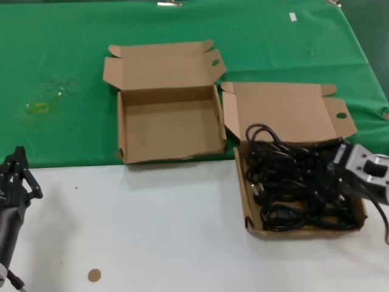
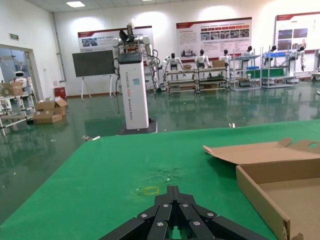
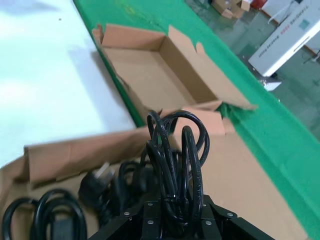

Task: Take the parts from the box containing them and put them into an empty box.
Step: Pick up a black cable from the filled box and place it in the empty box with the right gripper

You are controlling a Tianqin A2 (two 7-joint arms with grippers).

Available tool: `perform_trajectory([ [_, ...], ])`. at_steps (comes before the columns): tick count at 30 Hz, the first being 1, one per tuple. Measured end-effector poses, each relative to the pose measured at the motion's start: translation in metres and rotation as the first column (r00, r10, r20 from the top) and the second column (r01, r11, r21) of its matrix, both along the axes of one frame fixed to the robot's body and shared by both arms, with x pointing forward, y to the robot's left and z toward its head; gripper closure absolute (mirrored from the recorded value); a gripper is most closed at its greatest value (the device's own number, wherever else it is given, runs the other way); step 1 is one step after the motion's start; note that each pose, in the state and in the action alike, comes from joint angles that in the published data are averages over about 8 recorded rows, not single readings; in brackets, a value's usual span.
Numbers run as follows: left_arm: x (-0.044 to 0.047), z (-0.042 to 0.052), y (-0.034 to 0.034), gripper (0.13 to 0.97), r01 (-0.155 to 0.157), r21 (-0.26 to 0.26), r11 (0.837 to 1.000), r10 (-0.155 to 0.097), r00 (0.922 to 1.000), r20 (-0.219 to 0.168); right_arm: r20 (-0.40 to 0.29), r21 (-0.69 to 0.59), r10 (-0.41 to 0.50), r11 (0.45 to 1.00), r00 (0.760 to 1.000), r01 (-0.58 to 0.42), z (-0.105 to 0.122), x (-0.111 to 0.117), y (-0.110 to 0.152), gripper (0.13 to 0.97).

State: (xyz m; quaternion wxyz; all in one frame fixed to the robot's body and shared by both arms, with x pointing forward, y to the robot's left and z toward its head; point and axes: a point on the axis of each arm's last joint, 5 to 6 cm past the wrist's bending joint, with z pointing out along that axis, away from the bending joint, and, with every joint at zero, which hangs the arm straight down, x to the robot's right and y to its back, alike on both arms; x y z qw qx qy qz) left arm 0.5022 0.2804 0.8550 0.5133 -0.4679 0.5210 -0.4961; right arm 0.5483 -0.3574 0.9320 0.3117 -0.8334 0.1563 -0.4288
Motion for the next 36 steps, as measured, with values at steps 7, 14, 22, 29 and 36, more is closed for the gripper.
perform_trajectory([
  [7, 0.0, 0.0, 0.0, 0.953, 0.0, 0.0, 1.0, 0.0, 1.0, 0.0, 0.057, -0.016, 0.05, 0.999, 0.997, -0.05, 0.025, 0.021, 0.029, 0.854],
  [14, 0.0, 0.0, 0.0, 0.953, 0.0, 0.0, 1.0, 0.0, 1.0, 0.0, 0.106, -0.033, 0.105, 0.994, 0.989, -0.102, 0.048, 0.05, 0.07, 0.855],
  [22, 0.0, 0.0, 0.0, 0.953, 0.0, 0.0, 1.0, 0.0, 1.0, 0.0, 0.134, -0.029, 0.142, 0.99, 0.981, -0.14, 0.063, 0.084, 0.119, 0.855],
  [29, 0.0, 0.0, 0.0, 0.953, 0.0, 0.0, 1.0, 0.0, 1.0, 0.0, 0.138, -0.011, 0.152, 0.988, 0.979, -0.151, 0.061, 0.116, 0.154, 0.855],
  [36, 0.0, 0.0, 0.0, 0.953, 0.0, 0.0, 1.0, 0.0, 1.0, 0.0, 0.129, 0.001, 0.142, 0.99, 0.981, -0.143, 0.051, 0.139, 0.173, 0.856],
])
